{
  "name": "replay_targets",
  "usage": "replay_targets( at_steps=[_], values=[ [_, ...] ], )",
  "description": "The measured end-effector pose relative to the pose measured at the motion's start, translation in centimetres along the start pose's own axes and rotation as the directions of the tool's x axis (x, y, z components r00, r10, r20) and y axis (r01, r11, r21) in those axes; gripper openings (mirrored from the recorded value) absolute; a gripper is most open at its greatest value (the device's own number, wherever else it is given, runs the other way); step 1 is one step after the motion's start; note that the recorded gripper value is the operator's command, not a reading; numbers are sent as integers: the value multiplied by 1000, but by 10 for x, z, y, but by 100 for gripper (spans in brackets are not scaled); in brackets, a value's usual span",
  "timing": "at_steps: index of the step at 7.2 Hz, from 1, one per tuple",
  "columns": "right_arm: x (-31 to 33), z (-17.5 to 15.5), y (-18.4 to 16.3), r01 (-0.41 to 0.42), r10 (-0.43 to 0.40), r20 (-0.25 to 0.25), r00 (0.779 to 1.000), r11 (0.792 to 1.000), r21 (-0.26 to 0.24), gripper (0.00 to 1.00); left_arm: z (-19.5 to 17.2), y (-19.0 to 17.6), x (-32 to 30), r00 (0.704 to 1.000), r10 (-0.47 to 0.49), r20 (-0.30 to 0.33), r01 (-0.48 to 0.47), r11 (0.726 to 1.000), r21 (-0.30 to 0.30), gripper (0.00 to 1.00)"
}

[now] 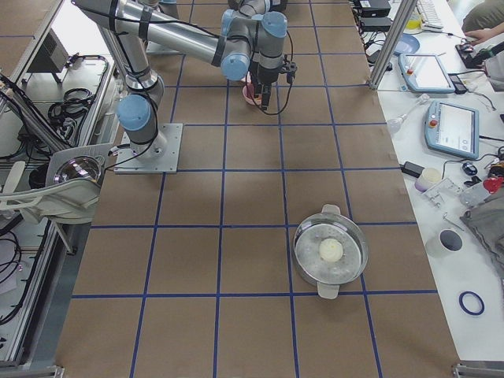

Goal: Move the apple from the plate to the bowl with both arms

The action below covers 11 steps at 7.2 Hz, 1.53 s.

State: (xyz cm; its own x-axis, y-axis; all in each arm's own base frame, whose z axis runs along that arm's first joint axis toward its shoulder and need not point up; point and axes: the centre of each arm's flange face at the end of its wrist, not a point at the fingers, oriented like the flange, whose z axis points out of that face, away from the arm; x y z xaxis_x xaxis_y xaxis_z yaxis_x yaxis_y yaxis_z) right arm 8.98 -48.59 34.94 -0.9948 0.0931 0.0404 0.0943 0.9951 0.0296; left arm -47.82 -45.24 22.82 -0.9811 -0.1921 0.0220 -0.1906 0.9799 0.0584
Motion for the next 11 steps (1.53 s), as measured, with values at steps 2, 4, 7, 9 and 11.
replay_targets(
  at_steps=[2, 4, 7, 9, 11],
  values=[
    [0, -21, -1, -4, 4, -5, 1000, 1000, 5, 100, -24, -8, -8, 998, 53, -19, -52, 998, 22, 100],
    [2, -55, -8, -1, 1, -10, 1000, 999, 42, 100, -56, -35, -38, 998, 37, -60, -37, 999, 5, 100],
    [-15, -116, -3, 13, -15, 26, 1000, 998, 57, 100, -114, -72, -111, 991, 125, -56, -126, 992, -20, 100],
    [-34, -133, 5, 40, -46, 81, 996, 996, 75, 100, -169, -71, -155, 971, 231, -54, -231, 973, 13, 100],
    [-38, -134, 7, 47, -53, 84, 995, 996, 73, 100, -226, -56, -198, 955, 294, -31, -291, 954, 70, 100]
  ],
)
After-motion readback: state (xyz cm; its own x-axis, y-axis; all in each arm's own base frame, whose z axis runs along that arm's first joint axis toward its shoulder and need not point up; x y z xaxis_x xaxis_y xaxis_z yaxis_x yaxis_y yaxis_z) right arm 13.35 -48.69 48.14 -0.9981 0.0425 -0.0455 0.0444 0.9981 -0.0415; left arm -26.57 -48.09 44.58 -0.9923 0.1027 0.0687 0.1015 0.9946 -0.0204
